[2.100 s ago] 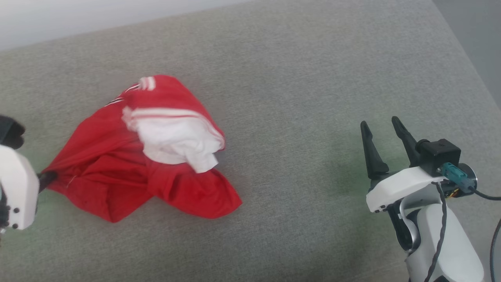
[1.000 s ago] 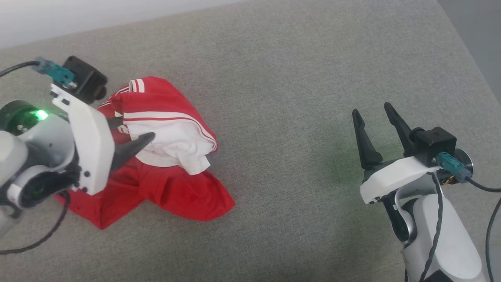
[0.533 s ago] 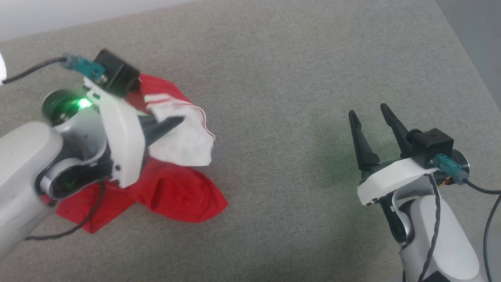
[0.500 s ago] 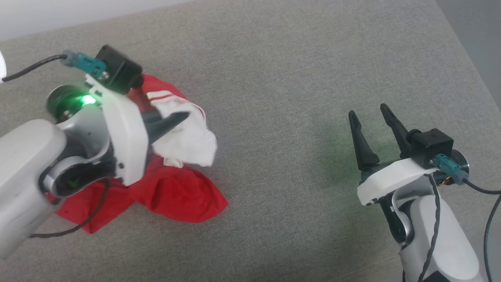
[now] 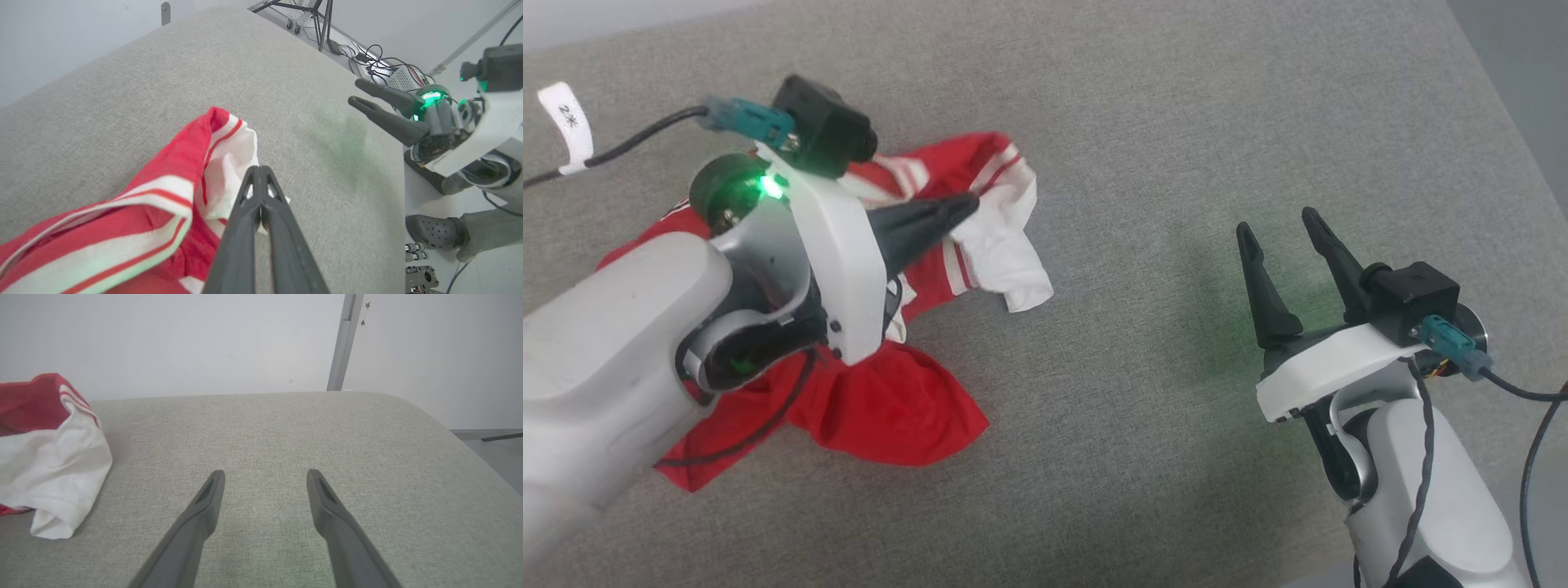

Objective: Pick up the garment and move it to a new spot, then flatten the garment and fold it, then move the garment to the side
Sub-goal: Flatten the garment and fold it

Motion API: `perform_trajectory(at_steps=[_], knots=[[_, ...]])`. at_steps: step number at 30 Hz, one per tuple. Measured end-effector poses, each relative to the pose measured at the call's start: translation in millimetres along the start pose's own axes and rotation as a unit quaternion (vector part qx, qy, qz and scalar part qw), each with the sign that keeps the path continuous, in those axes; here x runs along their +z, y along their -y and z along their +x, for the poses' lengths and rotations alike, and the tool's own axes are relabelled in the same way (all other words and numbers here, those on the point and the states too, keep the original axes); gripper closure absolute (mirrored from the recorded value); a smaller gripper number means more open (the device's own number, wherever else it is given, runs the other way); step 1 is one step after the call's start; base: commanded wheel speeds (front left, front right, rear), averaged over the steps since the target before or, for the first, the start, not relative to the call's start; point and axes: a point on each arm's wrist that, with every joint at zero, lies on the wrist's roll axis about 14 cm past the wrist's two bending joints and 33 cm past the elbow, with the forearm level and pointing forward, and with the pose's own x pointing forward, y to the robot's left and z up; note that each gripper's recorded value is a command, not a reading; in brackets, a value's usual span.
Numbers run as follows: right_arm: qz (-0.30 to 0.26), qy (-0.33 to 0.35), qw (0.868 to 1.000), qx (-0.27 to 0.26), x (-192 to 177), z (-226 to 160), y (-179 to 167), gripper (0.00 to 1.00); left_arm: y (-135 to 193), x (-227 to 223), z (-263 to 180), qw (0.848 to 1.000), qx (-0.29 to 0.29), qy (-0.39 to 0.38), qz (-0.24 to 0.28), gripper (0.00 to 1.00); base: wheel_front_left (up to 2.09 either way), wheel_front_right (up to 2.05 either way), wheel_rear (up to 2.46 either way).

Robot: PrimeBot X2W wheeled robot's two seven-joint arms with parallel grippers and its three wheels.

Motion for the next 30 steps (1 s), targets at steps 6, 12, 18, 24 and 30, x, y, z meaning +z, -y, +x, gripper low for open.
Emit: perform_trajectory(at_steps=[6, 12, 18, 24, 30], knots=[[0.002, -0.002, 1.0, -0.003, -2.5, 1.1, 2.1, 0.0, -13.2, -0.3, -2.1, 1.0, 0.016, 0.004, 0.007, 0.0, 0.0, 0.0, 0.0], [0.005, 0.003, 1.0, -0.003, -0.8, 1.9, 1.5, 0.0, -34.4, -5.5, -22.0, 0.998, 0.051, -0.031, 0.007, 0.0, 0.0, 0.0, 0.0], [0.004, 0.007, 1.0, 0.0, 2.0, 2.7, -1.1, 0.0, -51.0, -19.4, -42.5, 0.994, 0.082, -0.074, -0.013, 0.0, 0.0, 0.0, 0.0], [0.004, 0.004, 1.0, 0.004, 0.4, 3.2, -3.3, 0.0, -32.8, -36.8, -35.5, 0.993, 0.049, -0.102, -0.044, 0.0, 0.0, 0.0, 0.0], [0.001, -0.002, 1.0, 0.002, -3.0, 1.8, -1.5, 0.0, -25.2, -54.3, -28.8, 0.99, 0.033, -0.129, -0.036, 0.0, 0.0, 0.0, 0.0]])
